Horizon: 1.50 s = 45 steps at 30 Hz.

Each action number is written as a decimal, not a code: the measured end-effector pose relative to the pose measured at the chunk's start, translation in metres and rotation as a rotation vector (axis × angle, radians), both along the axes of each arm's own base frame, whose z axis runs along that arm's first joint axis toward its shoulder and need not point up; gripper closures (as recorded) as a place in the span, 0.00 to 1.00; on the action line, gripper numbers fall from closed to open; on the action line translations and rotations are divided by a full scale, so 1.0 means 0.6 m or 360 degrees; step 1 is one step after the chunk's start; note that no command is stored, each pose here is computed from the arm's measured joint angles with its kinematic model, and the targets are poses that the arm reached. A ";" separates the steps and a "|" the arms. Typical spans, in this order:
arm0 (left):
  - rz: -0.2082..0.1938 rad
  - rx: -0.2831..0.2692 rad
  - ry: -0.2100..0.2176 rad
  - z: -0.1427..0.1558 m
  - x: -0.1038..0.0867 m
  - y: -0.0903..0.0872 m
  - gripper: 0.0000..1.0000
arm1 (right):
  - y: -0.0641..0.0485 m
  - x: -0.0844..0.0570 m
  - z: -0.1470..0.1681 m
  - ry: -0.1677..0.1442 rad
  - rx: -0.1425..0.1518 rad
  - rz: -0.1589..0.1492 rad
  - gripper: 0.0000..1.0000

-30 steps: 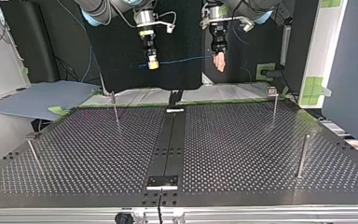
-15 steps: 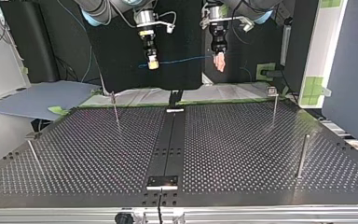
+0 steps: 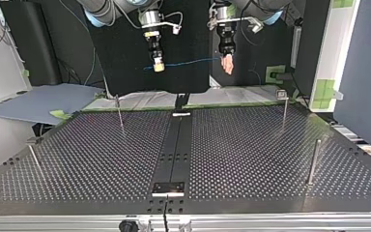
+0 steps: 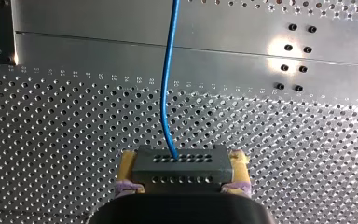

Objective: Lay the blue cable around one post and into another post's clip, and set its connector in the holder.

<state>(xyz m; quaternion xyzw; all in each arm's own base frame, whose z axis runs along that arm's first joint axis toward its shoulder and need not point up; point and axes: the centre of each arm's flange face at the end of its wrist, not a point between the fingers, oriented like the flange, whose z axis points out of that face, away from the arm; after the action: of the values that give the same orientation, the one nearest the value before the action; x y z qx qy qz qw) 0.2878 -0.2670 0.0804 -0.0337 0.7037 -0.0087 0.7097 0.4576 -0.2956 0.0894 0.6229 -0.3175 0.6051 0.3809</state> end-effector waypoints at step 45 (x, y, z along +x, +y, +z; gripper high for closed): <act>0.0000 0.0000 0.0000 0.000 0.000 0.000 0.00 | 0.000 0.000 0.000 0.0000 0.0000 0.0000 1.00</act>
<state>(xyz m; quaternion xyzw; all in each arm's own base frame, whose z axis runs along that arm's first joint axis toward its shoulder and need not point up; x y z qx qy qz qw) 0.2878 -0.2670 0.0804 -0.0337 0.7037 -0.0087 0.7097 0.4576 -0.2956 0.0894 0.6229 -0.3175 0.6051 0.3809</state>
